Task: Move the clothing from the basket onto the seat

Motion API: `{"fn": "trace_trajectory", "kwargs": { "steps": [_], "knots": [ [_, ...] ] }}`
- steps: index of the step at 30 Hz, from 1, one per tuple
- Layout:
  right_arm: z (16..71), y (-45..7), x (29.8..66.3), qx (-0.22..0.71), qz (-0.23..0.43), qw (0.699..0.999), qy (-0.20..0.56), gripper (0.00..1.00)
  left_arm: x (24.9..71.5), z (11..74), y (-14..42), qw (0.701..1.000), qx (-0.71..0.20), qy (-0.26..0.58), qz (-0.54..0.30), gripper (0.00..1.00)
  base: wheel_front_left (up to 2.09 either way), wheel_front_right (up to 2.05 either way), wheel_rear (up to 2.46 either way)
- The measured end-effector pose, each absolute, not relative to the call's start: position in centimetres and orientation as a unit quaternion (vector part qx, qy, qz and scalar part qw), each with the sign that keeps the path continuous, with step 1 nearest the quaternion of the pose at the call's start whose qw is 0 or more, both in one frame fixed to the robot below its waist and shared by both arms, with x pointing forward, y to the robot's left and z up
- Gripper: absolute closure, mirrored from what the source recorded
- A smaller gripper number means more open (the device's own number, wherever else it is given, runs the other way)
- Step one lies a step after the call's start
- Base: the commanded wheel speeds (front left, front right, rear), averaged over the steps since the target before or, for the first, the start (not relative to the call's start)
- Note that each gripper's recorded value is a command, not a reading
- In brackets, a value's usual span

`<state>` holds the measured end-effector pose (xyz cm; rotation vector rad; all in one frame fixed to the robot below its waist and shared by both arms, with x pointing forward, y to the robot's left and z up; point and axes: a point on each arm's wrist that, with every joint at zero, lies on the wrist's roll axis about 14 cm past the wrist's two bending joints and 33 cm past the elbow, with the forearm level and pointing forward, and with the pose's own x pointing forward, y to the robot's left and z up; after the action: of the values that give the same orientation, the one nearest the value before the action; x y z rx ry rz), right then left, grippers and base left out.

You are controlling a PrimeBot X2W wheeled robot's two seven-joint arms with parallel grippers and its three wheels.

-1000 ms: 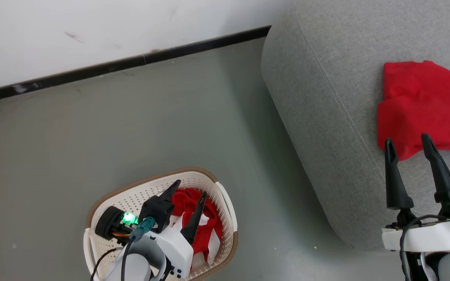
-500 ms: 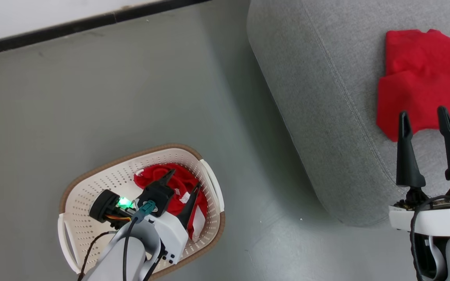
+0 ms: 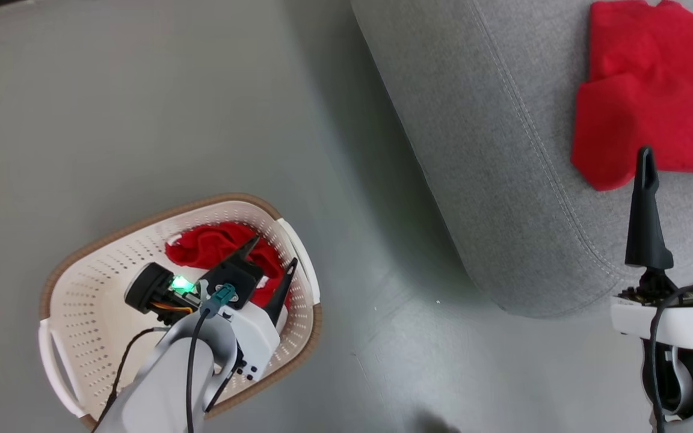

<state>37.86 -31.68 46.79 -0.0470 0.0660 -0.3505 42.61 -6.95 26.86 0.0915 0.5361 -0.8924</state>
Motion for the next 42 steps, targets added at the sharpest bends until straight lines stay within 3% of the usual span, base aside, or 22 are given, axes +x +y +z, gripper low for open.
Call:
{"fn": "trace_trajectory", "kwargs": {
  "steps": [20,42],
  "knots": [
    [44.5,-33.3,38.3,-0.026,-0.198,0.978,0.06,0.0,41.6,20.3,-7.8,0.822,0.086,0.308,-0.471,0.0,0.0,0.0,0.0],
    [43.3,-33.6,40.1,-0.045,-0.191,0.978,0.073,0.0,41.8,12.9,-2.6,0.808,0.158,0.401,-0.402,0.0,0.0,0.0,0.0]
  ]
}}
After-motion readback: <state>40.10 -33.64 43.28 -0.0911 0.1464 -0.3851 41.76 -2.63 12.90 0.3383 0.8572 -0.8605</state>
